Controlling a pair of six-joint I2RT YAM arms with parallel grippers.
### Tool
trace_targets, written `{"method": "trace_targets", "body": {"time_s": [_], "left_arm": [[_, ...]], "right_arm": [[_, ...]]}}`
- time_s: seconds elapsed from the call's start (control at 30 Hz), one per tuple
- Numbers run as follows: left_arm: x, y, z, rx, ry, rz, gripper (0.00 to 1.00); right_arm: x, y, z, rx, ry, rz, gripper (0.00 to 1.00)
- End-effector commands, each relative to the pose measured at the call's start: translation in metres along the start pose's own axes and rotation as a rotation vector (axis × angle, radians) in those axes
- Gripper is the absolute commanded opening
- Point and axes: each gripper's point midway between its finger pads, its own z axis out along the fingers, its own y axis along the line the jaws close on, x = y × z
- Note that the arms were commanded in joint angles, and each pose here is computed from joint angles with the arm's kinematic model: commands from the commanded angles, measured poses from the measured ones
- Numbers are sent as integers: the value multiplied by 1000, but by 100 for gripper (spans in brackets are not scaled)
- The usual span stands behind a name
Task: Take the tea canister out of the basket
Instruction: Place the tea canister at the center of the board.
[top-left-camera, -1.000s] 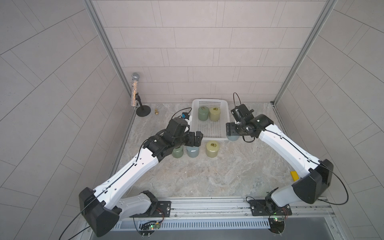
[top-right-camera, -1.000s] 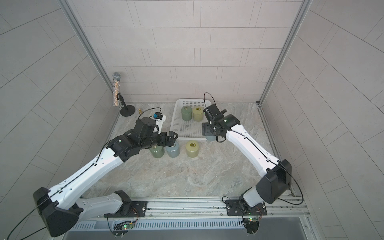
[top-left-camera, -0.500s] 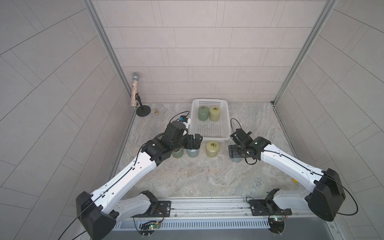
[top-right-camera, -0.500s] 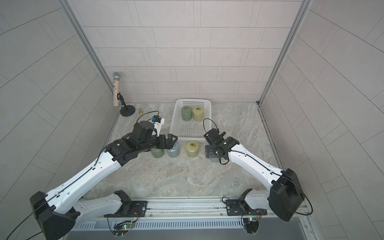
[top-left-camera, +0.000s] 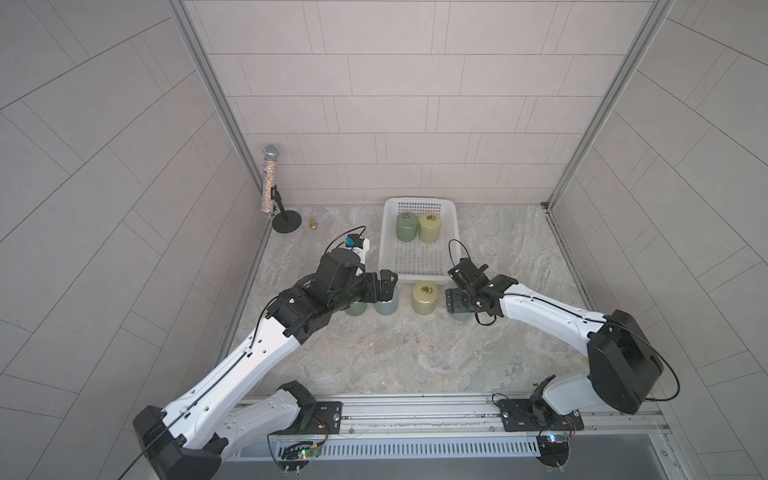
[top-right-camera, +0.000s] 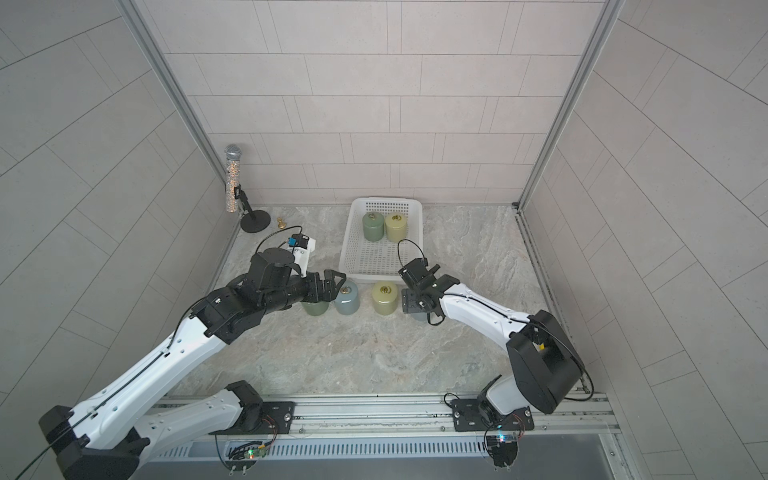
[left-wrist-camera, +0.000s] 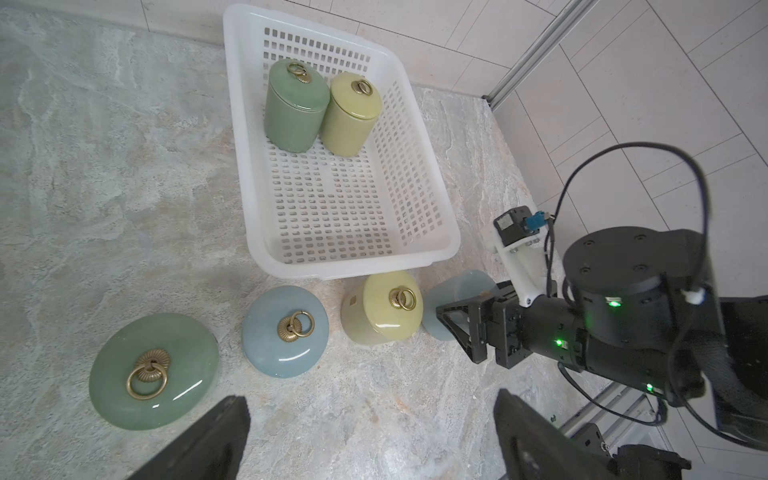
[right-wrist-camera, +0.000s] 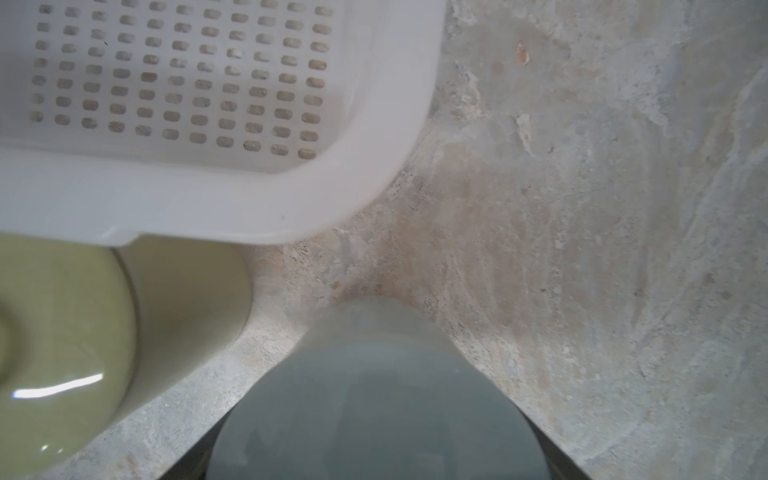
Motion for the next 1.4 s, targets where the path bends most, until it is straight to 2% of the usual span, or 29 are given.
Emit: {"method": "trace_targets", "body": {"time_s": [0.0,0.57,0.73,0.93,1.37], "left_arm": [[5,8,-4,-30,9,-13,100],[9,3,8,-6,42,-13,100],[8,3,7,-8,39,-8,100],[7,2,12,-12,51,1,100],[-13,10,40,-130,70,81,100]], "right_arm": [[-28,9,-7,-14,-94,1,79],[-31,4,16,55,-89,-27,82],[-29,6,13,41,-76,-29,93],[-35,5,-9,18,-100,-19,100],[-50,-5,-86,-61,-215,-36,100]]}}
